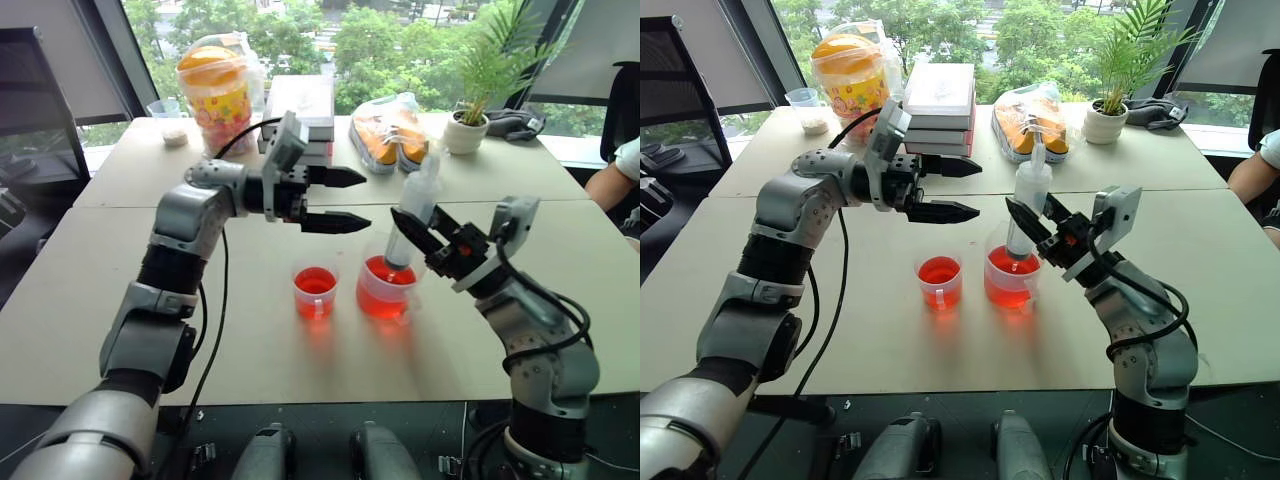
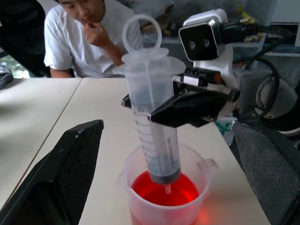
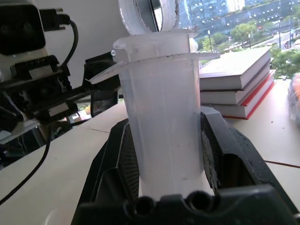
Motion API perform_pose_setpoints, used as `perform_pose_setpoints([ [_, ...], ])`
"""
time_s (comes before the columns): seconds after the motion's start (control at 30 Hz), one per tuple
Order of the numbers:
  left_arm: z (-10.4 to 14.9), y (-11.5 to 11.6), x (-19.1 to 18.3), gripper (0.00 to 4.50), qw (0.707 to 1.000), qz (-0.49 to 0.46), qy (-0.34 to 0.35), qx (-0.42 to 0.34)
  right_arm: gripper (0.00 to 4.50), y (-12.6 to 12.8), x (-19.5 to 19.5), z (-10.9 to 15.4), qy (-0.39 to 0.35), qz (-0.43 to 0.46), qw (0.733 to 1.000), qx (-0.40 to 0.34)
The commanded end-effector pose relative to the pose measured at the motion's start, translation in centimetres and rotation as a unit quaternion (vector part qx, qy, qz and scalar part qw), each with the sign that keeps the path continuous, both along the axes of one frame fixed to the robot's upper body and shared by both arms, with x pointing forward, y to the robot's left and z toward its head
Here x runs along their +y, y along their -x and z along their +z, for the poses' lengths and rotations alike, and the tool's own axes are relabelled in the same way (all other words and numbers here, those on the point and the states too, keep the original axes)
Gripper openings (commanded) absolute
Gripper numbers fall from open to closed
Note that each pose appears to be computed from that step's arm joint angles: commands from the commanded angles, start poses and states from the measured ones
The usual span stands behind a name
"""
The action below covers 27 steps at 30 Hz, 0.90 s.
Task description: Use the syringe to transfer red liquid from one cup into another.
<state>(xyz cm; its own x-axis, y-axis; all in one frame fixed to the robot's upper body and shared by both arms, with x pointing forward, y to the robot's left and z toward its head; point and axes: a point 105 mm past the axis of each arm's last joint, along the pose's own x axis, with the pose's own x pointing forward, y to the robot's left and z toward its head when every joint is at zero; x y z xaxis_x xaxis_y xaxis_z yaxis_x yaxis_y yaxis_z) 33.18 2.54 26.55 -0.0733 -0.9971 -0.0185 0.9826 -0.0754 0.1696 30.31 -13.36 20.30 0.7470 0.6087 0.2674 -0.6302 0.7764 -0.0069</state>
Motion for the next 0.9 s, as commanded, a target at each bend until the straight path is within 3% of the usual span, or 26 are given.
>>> perform_pose_setpoints([
  [0.03,1.1,0.6,-1.0,4.50,0.999,-0.021,0.003,-0.028,1.41,0.1,0.3,0.2,0.018,-0.003,0.999,-0.034],
  [0.2,1.0,1.1,-2.3,4.50,0.999,-0.043,0.001,-0.034,1.41,0.1,0.6,-1.0,0.039,-0.001,0.999,-0.028],
  [0.67,0.1,1.2,-4.4,4.50,0.999,-0.053,0.001,-0.008,1.41,0.1,0.6,-1.2,0.049,0.003,0.998,-0.026],
  [0.77,0.3,1.0,-4.9,3.60,0.999,-0.049,0.005,-0.002,1.41,0.2,0.7,-1.5,0.057,0.008,0.998,-0.023],
  [0.9,0.3,0.8,-5.4,1.68,0.999,-0.044,0.007,-0.001,1.41,0.2,0.8,-1.5,0.058,0.012,0.998,-0.023],
])
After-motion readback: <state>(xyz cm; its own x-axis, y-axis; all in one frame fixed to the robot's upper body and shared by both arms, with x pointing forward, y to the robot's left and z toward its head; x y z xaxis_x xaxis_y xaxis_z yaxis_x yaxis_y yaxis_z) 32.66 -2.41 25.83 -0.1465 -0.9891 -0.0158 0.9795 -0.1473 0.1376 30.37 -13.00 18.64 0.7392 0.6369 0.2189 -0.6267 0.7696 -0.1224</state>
